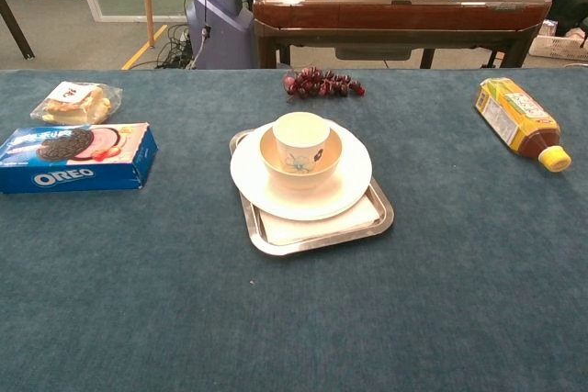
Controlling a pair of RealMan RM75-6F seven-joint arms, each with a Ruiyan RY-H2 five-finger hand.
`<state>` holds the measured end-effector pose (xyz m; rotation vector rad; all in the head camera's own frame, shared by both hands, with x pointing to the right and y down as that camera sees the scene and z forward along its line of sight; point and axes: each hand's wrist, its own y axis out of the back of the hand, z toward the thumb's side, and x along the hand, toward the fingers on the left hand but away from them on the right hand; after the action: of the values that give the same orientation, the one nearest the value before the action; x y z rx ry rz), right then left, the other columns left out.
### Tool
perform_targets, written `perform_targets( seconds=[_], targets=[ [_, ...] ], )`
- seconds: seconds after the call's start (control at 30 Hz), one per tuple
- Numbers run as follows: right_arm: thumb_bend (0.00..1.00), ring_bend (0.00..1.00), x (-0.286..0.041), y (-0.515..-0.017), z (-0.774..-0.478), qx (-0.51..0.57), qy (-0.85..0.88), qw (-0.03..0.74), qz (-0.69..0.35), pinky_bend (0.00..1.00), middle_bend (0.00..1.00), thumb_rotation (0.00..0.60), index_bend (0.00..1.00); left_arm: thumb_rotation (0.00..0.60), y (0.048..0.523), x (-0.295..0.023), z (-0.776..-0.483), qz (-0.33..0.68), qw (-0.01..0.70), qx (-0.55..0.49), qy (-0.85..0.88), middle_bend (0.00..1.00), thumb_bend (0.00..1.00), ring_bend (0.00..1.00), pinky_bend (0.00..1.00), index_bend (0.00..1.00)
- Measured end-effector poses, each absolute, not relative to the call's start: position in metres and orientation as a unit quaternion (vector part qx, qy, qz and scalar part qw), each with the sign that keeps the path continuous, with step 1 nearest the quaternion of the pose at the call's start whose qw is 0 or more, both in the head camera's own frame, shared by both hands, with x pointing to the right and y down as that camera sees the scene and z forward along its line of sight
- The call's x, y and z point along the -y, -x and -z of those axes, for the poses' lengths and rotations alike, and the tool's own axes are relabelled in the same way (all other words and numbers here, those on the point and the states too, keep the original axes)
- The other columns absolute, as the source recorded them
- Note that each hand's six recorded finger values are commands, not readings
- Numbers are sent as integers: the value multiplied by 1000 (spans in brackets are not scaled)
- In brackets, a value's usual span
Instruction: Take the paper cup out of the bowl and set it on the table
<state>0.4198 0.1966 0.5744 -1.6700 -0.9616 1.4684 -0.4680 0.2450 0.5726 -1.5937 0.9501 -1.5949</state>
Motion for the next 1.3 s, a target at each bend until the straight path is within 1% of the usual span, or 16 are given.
perform_targets(
  seconds=[0.3, 0.7, 1.03, 1.3],
  targets=[
    [0, 129, -179, -409, -571, 373, 651, 370, -548, 224, 159, 600, 320, 600, 471, -245, -572, 615, 337, -369, 610, 104, 322, 76, 324, 168],
    [7, 127, -137, -367, -573, 333, 674, 418, -510, 224, 161, 600, 423, 600, 474, -246, -571, 619, 335, -370, 605, 104, 321, 76, 324, 167],
    [51, 88, -106, -326, -587, 301, 695, 445, -478, 224, 146, 600, 483, 600, 474, -247, -572, 621, 336, -370, 604, 104, 321, 76, 324, 168],
    [88, 62, -80, -289, -606, 272, 708, 460, -461, 223, 127, 600, 503, 600, 475, -247, -570, 621, 336, -373, 602, 104, 321, 76, 324, 167]
  ],
)
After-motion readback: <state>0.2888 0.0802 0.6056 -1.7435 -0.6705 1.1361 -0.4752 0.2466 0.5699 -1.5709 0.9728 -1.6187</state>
